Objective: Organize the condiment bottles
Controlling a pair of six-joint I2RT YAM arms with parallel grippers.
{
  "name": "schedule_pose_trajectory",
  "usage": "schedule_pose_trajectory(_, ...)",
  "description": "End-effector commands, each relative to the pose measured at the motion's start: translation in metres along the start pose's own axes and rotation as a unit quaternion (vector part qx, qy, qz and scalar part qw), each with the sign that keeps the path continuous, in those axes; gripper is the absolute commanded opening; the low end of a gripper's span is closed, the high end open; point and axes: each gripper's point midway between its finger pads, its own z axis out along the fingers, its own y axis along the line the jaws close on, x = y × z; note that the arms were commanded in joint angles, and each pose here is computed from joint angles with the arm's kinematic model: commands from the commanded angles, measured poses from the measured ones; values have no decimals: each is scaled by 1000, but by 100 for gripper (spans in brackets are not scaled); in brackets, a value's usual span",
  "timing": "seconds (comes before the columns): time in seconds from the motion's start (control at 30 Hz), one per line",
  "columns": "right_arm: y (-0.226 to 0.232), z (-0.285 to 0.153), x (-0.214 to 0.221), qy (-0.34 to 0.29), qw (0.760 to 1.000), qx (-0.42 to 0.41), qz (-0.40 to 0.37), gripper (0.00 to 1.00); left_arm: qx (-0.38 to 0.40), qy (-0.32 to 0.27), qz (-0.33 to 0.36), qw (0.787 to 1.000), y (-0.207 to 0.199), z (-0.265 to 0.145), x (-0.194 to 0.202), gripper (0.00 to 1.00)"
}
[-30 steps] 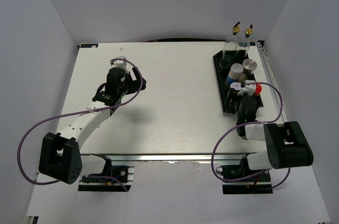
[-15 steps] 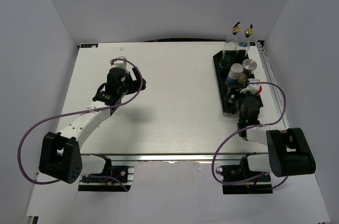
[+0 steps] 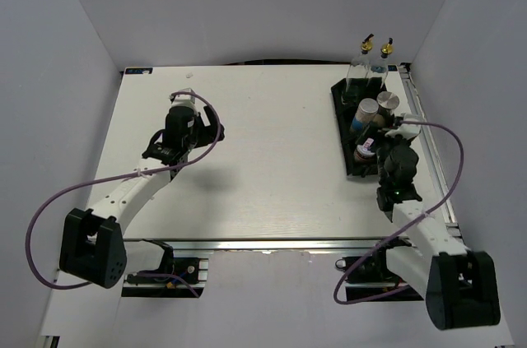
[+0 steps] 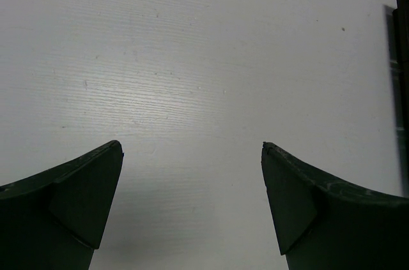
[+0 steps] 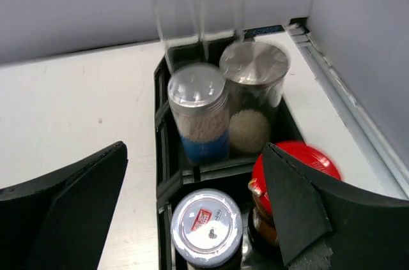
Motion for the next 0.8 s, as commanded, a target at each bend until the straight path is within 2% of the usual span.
schedule_pose_trajectory(0.0, -22, -8, -21, 50, 994, 85, 41, 89, -5, -41, -5, 999, -2, -17, -31, 98)
schedule_pose_trajectory(0.03, -22, -10, -54, 30, 993, 95, 57, 89, -13, -47, -6, 999, 1, -19, -33, 98)
schedule_pose_trajectory(0.13, -35, -31, -69, 62, 982, 149, 97, 90, -39, -62, -24, 997, 10, -26, -38, 98)
schedule_pose_trajectory(0.37, -56, -76, -59, 131, 963, 214, 99, 90, -189, -132, -70, 971, 68, -60, -53, 98)
schedule_pose_trajectory(0.5, -62, -88, -47, 162, 957, 225, 81, 89, -206, -157, -81, 962, 77, -73, -58, 98)
schedule_pose_trajectory(0.77, -61, -89, -43, 161, 960, 216, 75, 90, -206, -158, -80, 963, 76, -76, -60, 98)
